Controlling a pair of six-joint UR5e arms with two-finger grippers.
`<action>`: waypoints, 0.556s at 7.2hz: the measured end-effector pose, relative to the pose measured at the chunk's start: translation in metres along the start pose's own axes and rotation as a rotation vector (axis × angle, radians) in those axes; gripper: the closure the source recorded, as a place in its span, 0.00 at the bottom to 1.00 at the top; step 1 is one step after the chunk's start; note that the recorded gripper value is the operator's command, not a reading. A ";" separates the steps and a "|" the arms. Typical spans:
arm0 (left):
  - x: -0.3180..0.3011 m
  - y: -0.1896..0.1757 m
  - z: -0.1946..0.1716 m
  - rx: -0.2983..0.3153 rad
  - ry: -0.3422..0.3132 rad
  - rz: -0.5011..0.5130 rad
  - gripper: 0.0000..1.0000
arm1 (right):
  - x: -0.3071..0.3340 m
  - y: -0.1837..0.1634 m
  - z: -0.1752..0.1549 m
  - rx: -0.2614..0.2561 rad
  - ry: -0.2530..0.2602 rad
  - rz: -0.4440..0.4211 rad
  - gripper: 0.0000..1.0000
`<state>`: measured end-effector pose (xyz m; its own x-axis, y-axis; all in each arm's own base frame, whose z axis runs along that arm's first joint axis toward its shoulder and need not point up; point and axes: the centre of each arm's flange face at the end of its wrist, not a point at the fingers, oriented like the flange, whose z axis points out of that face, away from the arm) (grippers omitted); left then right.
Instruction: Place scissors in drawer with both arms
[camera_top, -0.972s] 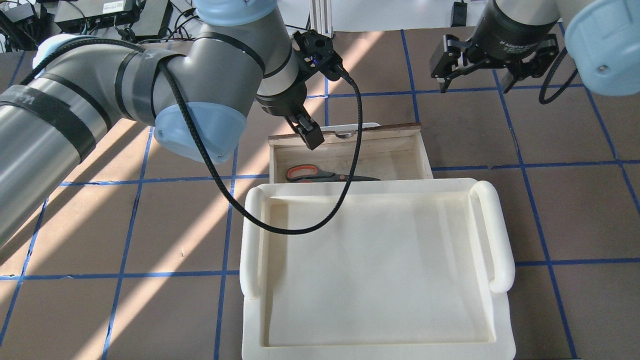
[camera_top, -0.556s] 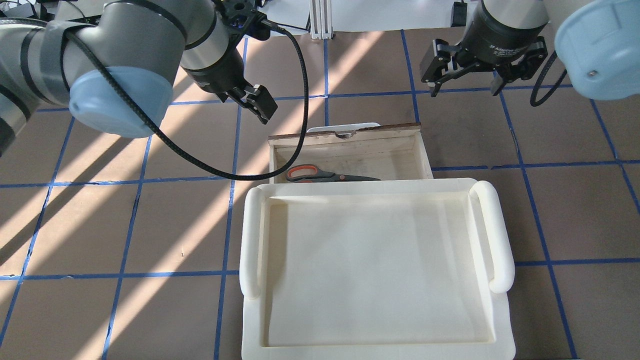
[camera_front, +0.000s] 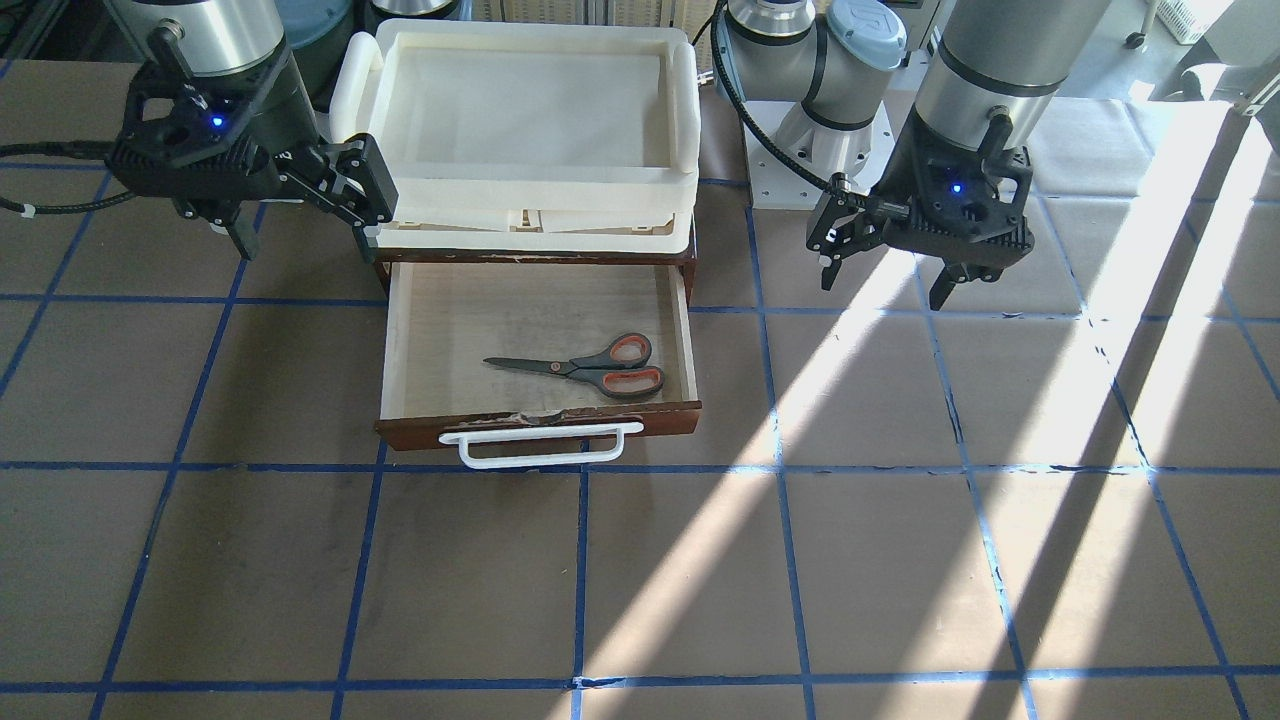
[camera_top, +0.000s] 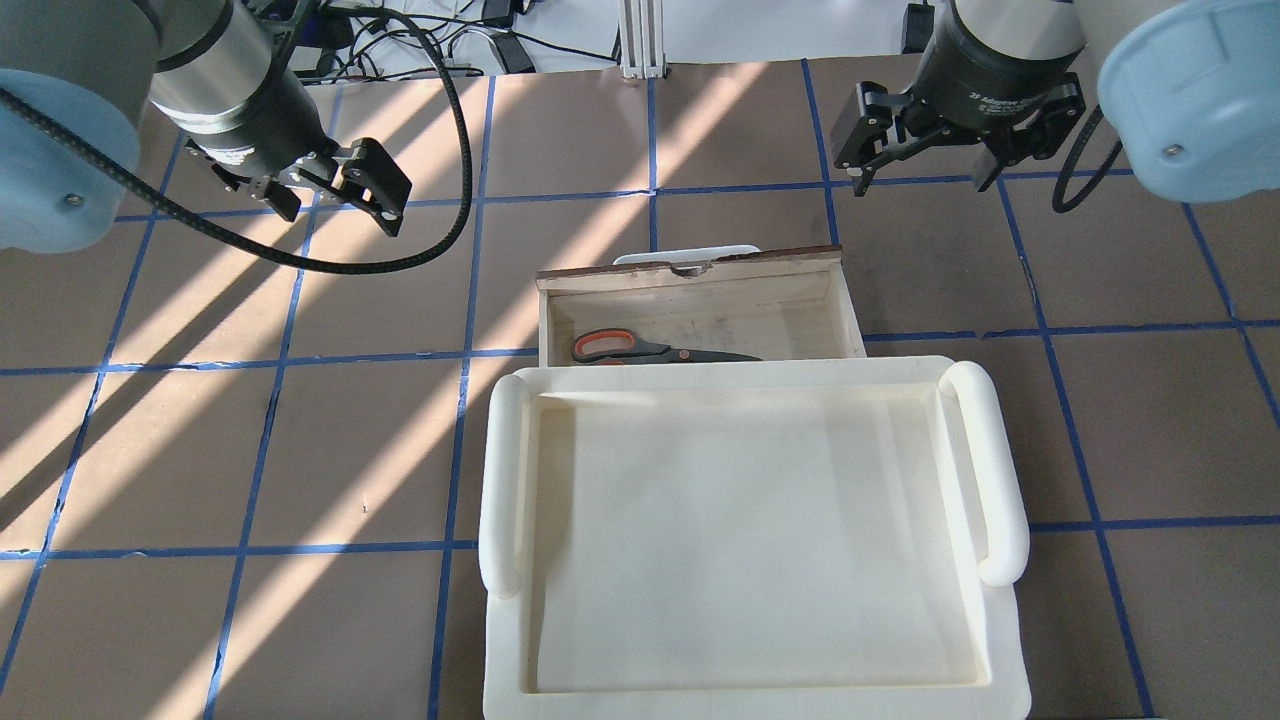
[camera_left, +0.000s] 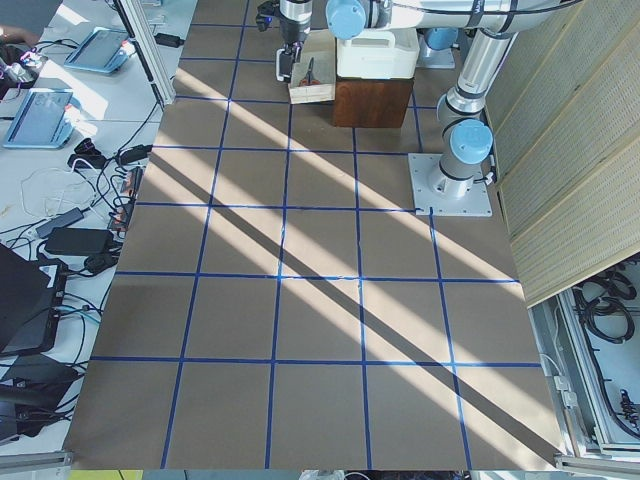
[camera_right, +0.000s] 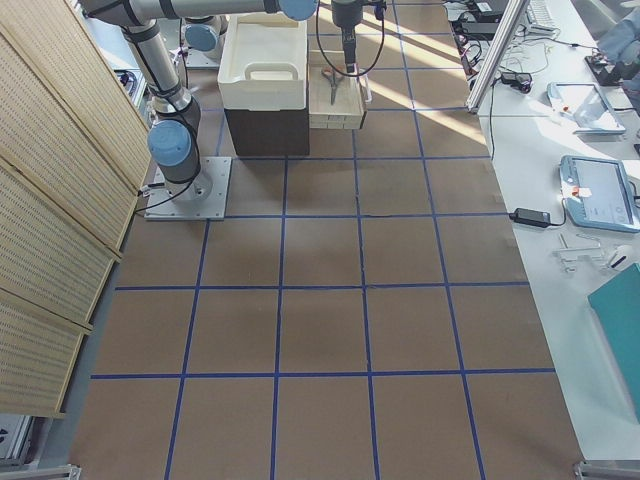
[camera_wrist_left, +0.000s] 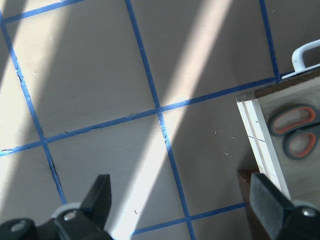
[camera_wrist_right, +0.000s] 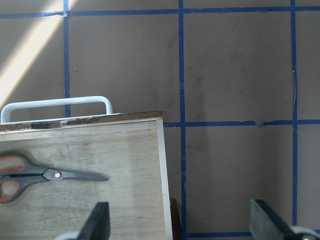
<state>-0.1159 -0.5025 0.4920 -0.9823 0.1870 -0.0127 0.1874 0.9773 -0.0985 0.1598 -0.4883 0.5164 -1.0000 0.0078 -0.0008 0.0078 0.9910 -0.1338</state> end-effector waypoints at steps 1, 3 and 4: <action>-0.007 0.005 -0.004 -0.004 -0.008 -0.018 0.00 | 0.000 0.000 0.000 0.000 0.000 0.000 0.00; -0.012 0.010 -0.001 -0.018 -0.009 -0.030 0.00 | 0.000 0.000 0.000 0.000 0.000 0.001 0.00; -0.012 0.011 -0.001 -0.020 -0.011 -0.031 0.00 | 0.000 0.000 0.000 -0.001 0.000 0.001 0.00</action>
<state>-0.1018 -0.4943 0.4918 -0.9876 0.1554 -0.0207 0.1566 0.9845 -0.0788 0.1594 -0.4884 0.5162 -1.0000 0.0091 -0.0007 0.0091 0.9911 -0.1329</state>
